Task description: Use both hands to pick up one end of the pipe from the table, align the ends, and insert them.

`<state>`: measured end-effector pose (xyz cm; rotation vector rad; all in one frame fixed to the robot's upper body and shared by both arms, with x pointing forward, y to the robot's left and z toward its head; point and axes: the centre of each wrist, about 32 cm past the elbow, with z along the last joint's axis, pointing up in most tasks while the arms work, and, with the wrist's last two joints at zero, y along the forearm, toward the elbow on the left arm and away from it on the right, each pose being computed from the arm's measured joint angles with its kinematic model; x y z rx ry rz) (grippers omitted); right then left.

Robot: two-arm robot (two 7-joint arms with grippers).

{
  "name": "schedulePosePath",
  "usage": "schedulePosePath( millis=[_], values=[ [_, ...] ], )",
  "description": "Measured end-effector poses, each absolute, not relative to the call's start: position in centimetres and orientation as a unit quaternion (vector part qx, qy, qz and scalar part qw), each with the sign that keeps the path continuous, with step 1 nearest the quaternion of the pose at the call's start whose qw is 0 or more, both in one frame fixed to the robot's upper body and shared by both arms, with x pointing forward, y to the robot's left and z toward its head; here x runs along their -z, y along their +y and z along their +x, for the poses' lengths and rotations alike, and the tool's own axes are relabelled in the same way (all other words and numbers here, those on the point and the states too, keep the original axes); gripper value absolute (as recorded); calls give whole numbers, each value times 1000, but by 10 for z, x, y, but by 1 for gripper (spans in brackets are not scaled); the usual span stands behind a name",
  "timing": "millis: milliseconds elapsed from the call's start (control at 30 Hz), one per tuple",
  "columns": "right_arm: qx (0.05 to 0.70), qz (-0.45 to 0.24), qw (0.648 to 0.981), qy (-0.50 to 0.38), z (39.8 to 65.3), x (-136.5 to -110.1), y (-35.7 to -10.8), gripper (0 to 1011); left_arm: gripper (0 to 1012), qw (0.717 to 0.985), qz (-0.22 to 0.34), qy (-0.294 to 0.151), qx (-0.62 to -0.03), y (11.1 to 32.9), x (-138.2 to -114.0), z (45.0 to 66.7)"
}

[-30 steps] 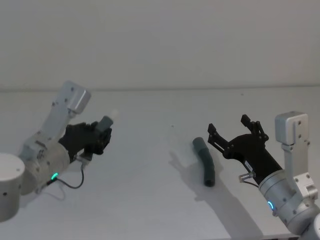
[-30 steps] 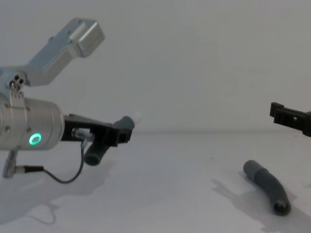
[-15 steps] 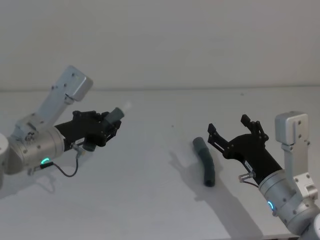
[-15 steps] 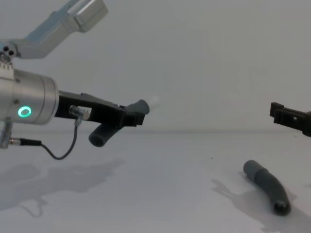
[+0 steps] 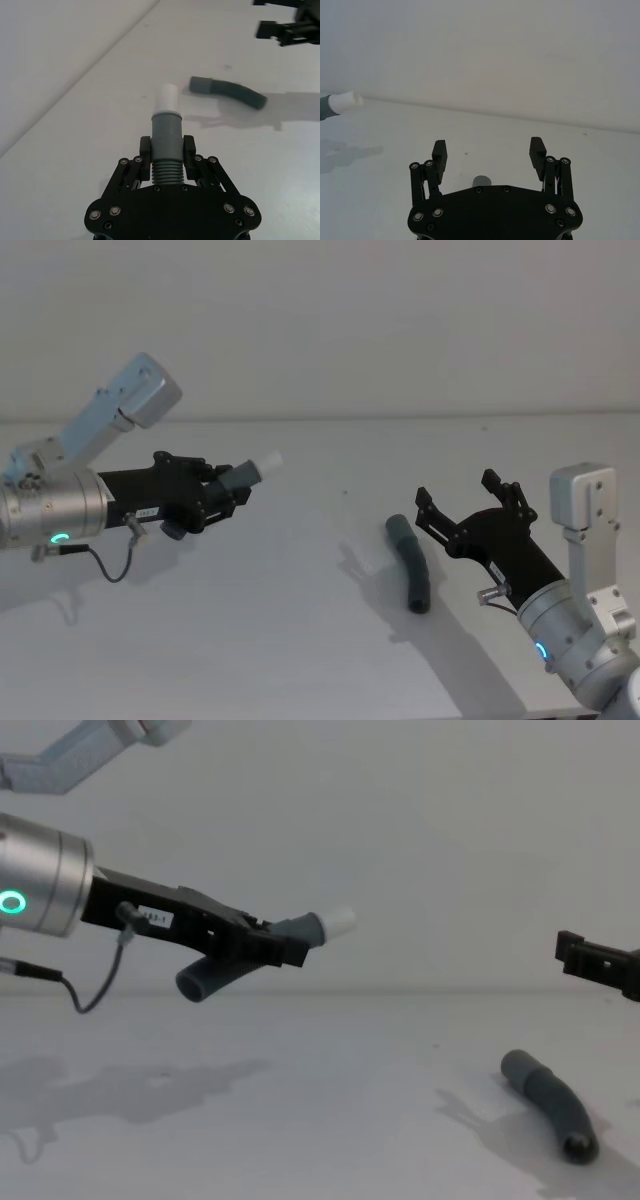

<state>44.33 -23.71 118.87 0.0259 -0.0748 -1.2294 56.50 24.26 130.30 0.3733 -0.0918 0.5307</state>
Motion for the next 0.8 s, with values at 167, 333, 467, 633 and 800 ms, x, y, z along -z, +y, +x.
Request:
schedulePosePath(
  millis=[167, 333, 467, 633, 800],
  values=[
    [577, 12, 816, -35, 443, -1189, -237, 1002, 343, 955, 194, -50, -217, 250, -1313, 573],
    [577, 12, 816, -35, 443, -1189, -237, 1002, 344, 961, 203, -54, -179, 257, -1321, 580],
    [577, 12, 816, -35, 443, -1189, -237, 1002, 343, 965, 209, -57, -147, 262, -1326, 586],
    [577, 12, 816, -35, 443, -1189, -237, 1002, 344, 969, 216, -60, -108, 268, -1331, 595],
    [577, 12, 816, -35, 443, -1189, -237, 1002, 343, 971, 217, -60, -83, 271, -1332, 600]
  ],
)
